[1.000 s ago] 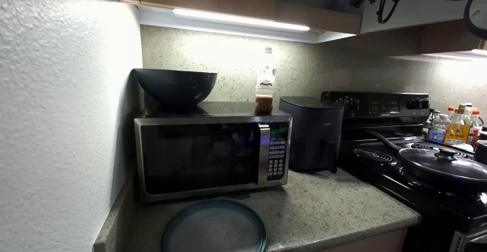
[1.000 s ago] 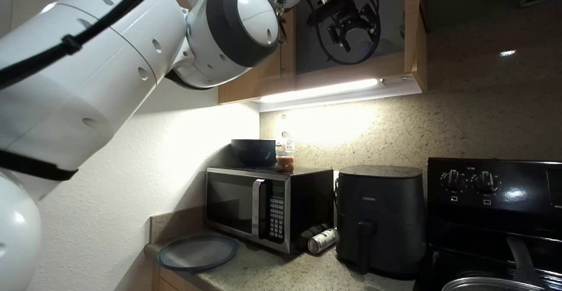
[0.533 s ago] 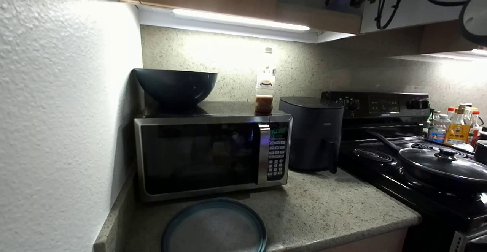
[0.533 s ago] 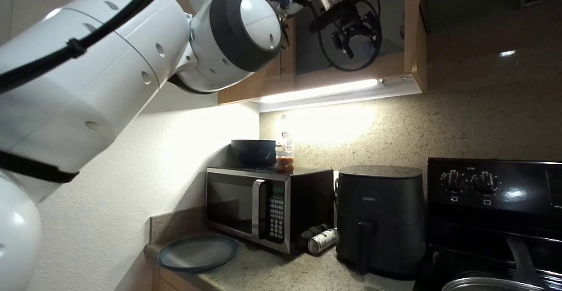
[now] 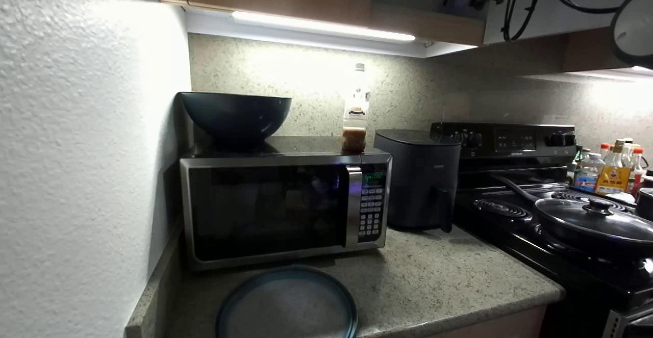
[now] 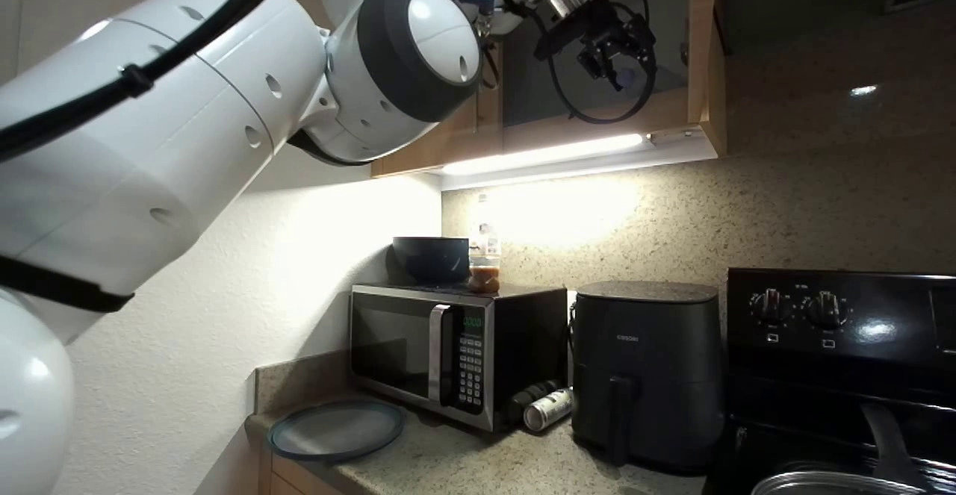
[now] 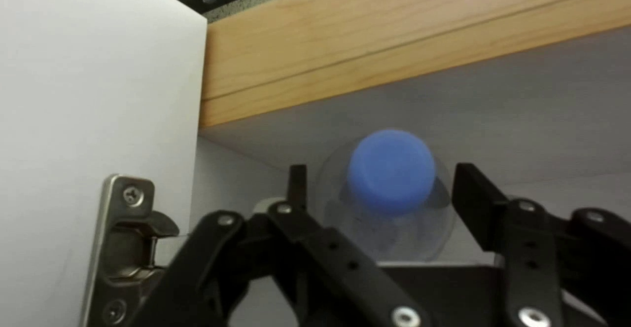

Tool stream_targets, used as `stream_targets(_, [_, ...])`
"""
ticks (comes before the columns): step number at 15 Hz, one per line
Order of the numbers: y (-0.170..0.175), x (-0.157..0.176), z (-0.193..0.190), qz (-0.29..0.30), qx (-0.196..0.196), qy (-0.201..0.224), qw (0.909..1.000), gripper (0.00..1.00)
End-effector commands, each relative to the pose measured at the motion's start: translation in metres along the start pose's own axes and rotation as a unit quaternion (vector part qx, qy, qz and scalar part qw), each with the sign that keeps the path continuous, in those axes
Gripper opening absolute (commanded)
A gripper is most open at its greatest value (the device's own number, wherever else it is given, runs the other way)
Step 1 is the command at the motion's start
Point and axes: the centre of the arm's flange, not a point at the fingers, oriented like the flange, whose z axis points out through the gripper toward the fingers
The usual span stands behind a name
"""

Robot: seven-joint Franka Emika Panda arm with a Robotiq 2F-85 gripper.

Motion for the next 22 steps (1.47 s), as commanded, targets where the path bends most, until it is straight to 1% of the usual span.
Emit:
stream_targets(1, [-0.015, 0.037, 0.001, 0.025, -0.017, 0.009, 0.9995, 0.47])
stream_targets(3, [-0.011, 0.039, -0.001, 0.042, -0.017, 0.007, 0.9990, 0.34])
stream_targets(5, [-0.008, 0.041, -0.002, 0.057, -0.016, 0.009, 0.9982, 0.23])
stream_targets(6, [-0.008, 0.041, -0.003, 0.061, -0.014, 0.009, 0.9980, 0.20])
stream_targets(10, [-0.009, 0.039, -0.004, 0.064, -0.011, 0.005, 0.9979, 0.16])
stream_targets(11, [-0.011, 0.036, -0.007, 0.055, -0.003, -0.006, 0.9984, 0.16])
stream_targets(12, [-0.015, 0.026, -0.012, 0.033, 0.011, -0.026, 0.9991, 0.16])
stream_targets(13, [-0.016, 0.019, -0.018, 0.024, 0.021, -0.036, 0.9988, 0.16])
stream_targets(15, [-0.014, 0.002, -0.038, 0.012, 0.033, -0.045, 0.9984, 0.16])
stream_targets(19, [0.000, -0.016, -0.077, 0.029, 0.045, -0.034, 0.9980, 0.16])
stream_targets(20, [0.008, -0.017, -0.085, 0.037, 0.048, -0.022, 0.9979, 0.16])
stream_targets(22, [0.024, -0.009, -0.090, 0.055, 0.038, -0.008, 0.9978, 0.16])
